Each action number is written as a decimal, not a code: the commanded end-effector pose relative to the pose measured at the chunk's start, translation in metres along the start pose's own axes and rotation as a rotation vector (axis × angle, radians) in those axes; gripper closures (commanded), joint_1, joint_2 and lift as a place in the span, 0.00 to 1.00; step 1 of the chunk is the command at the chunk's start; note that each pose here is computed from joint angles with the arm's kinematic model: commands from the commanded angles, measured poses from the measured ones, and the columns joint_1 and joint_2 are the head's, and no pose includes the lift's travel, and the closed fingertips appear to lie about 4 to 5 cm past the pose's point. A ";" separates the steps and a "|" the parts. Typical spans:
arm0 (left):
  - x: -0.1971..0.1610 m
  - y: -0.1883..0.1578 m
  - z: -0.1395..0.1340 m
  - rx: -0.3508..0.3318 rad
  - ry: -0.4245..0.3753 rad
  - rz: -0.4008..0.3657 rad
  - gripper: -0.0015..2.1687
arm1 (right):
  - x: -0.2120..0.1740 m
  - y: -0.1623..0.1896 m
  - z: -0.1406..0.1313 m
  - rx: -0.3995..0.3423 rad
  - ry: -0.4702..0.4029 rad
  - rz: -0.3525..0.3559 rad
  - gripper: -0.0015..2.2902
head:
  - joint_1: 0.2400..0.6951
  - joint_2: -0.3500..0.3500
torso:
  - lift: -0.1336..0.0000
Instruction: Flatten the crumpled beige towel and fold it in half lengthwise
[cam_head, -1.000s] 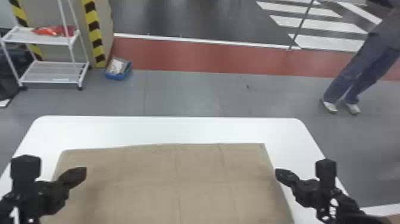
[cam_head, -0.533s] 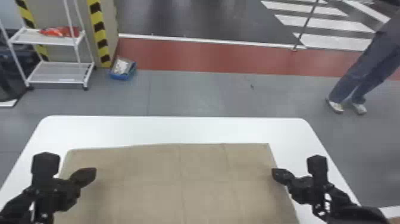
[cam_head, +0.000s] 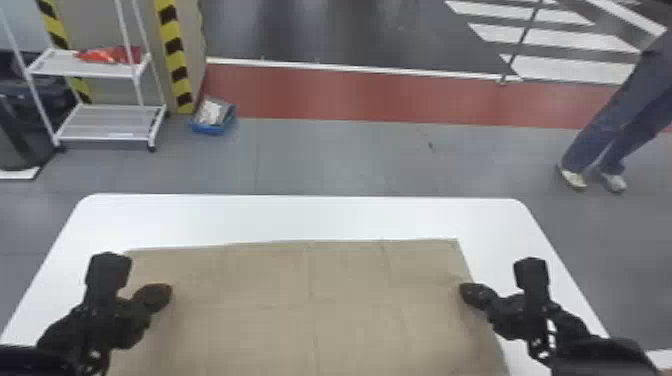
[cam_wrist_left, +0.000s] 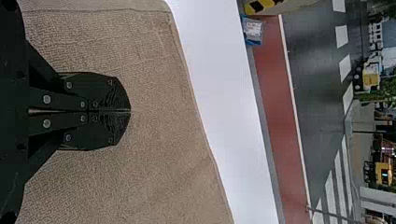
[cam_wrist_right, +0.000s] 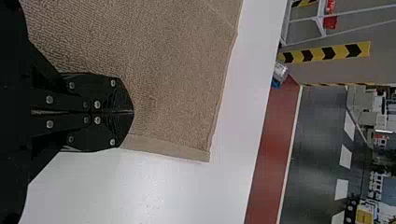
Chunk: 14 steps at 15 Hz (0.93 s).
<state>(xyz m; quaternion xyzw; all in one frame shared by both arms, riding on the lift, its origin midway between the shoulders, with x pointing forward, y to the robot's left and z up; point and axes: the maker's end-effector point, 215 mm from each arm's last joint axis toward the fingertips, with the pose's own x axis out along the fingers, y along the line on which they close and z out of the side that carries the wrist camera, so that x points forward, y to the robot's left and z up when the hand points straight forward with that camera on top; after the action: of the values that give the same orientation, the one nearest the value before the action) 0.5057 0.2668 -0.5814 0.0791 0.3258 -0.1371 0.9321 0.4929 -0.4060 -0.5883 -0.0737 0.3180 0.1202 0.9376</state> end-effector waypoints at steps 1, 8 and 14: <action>0.006 -0.005 0.001 0.008 0.005 -0.005 0.83 | 0.006 -0.001 0.004 -0.006 0.005 0.000 0.88 | 1.00 0.28 | 1.00; 0.028 -0.019 0.024 0.033 -0.013 -0.019 0.83 | 0.014 -0.008 0.022 -0.016 -0.006 -0.016 0.88 | 1.00 0.26 | 1.00; 0.044 -0.037 0.043 0.056 -0.039 -0.037 0.83 | 0.007 -0.030 0.014 -0.008 0.011 -0.047 0.88 | 1.00 0.22 | 1.00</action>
<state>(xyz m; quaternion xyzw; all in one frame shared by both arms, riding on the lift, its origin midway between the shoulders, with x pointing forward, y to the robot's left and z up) 0.5509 0.2167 -0.5774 0.0943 0.3064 -0.1616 0.9333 0.5173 -0.4254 -0.5785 -0.0871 0.3184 0.1020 0.9384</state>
